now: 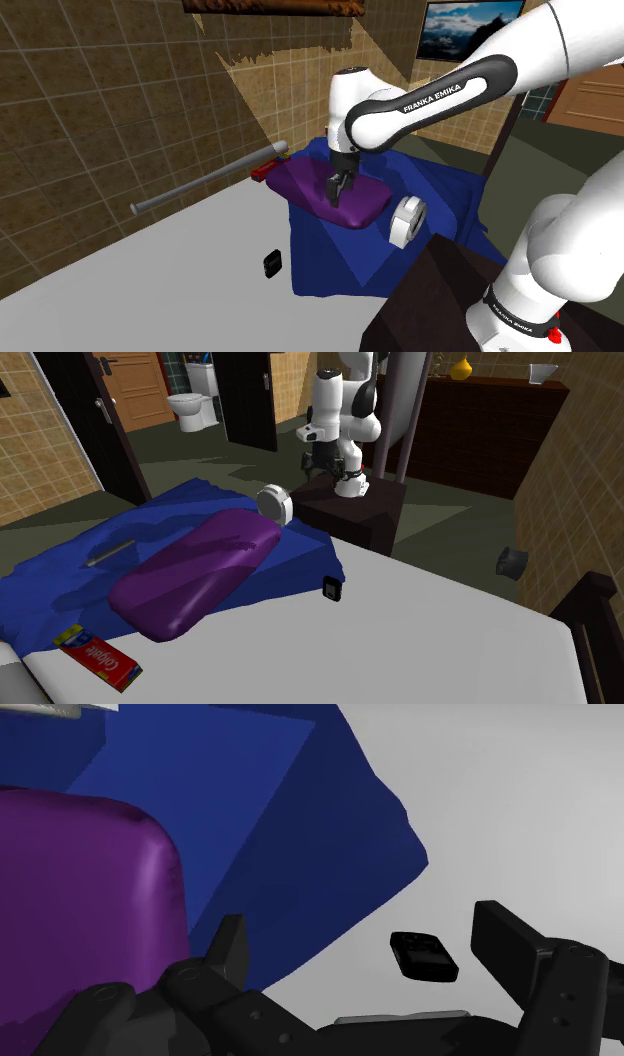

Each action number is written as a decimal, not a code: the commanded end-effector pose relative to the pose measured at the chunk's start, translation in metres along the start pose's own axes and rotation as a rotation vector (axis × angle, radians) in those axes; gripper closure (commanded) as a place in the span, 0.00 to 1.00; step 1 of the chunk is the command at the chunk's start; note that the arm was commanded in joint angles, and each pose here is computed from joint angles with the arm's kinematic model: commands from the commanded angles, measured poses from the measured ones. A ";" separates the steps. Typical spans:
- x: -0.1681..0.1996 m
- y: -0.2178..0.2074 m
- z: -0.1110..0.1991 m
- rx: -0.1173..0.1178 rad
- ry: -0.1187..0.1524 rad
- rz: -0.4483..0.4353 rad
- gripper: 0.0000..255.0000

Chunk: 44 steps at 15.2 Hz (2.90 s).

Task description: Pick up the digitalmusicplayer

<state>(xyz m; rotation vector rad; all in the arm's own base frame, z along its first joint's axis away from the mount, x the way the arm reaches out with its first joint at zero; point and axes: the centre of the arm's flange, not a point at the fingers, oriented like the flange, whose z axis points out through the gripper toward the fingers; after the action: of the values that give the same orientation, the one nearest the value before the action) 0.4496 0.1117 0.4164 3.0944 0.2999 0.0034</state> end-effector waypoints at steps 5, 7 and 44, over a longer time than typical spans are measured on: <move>0.050 -0.025 0.058 0.008 0.001 -0.022 0.00; 0.066 -0.035 0.077 0.010 0.001 -0.030 0.00; 0.195 -0.119 0.269 0.029 0.002 -0.091 1.00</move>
<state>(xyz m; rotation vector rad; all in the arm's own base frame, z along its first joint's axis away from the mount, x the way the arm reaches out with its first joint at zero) 0.6195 0.2584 0.1411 3.1076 0.4462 0.0030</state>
